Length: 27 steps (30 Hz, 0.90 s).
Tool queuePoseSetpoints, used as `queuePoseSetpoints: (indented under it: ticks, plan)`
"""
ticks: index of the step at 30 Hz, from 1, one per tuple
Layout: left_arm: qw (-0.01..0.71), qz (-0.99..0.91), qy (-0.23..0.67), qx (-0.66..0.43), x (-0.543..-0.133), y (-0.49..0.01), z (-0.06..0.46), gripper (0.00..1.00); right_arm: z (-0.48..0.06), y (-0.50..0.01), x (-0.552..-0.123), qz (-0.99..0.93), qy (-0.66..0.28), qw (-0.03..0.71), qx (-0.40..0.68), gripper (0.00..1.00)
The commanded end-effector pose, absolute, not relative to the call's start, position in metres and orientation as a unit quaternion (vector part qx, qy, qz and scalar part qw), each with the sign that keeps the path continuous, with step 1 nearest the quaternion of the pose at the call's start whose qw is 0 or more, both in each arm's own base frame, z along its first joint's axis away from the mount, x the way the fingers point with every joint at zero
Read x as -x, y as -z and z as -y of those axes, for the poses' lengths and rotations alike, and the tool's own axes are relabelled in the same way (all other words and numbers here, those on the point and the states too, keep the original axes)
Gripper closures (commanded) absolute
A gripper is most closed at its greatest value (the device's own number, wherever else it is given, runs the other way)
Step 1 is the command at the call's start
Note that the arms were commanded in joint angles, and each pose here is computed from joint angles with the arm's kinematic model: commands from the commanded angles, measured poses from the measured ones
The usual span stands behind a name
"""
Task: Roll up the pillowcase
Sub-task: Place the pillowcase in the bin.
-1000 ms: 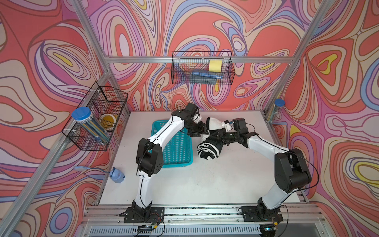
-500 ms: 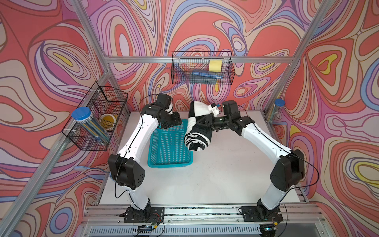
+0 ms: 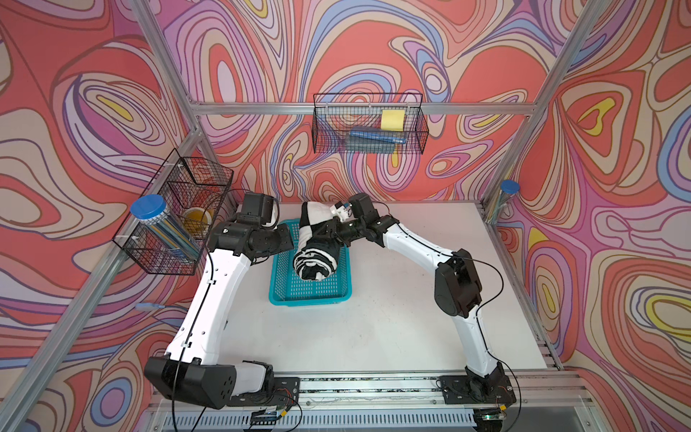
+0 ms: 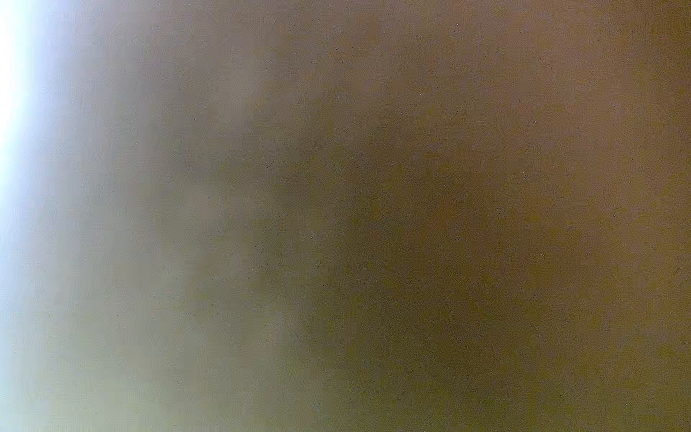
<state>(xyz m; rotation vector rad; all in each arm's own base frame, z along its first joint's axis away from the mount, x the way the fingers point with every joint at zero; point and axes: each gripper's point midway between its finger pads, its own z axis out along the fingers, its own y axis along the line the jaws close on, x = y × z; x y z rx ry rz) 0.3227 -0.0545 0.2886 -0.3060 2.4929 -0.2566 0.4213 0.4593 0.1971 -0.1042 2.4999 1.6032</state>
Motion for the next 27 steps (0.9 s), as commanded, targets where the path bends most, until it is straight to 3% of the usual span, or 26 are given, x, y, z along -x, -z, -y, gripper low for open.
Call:
queuePoseSetpoints:
  ticks: [1, 14, 22, 27]
  plan:
    - [0.292, -0.948, 0.075, 0.105, -0.316, -0.278, 0.049, 0.50, -0.476, -0.212, -0.435, -0.813, -0.573, 0.100, 0.030, 0.87]
    - [0.260, -0.953, 0.125, 0.093, -0.325, -0.245, 0.071, 0.49, -0.497, -0.108, -0.434, -0.870, -0.488, 0.061, 0.034, 0.86]
    - [0.216, -0.956, 0.138, 0.139, -0.351, -0.172, 0.079, 0.50, -0.488, -0.081, -0.428, -0.897, -0.437, 0.059, 0.029, 0.72]
    - [0.206, -0.956, 0.134, 0.158, -0.374, -0.140, 0.080, 0.52, -0.489, -0.076, -0.425, -0.896, -0.440, 0.052, 0.026, 0.69]
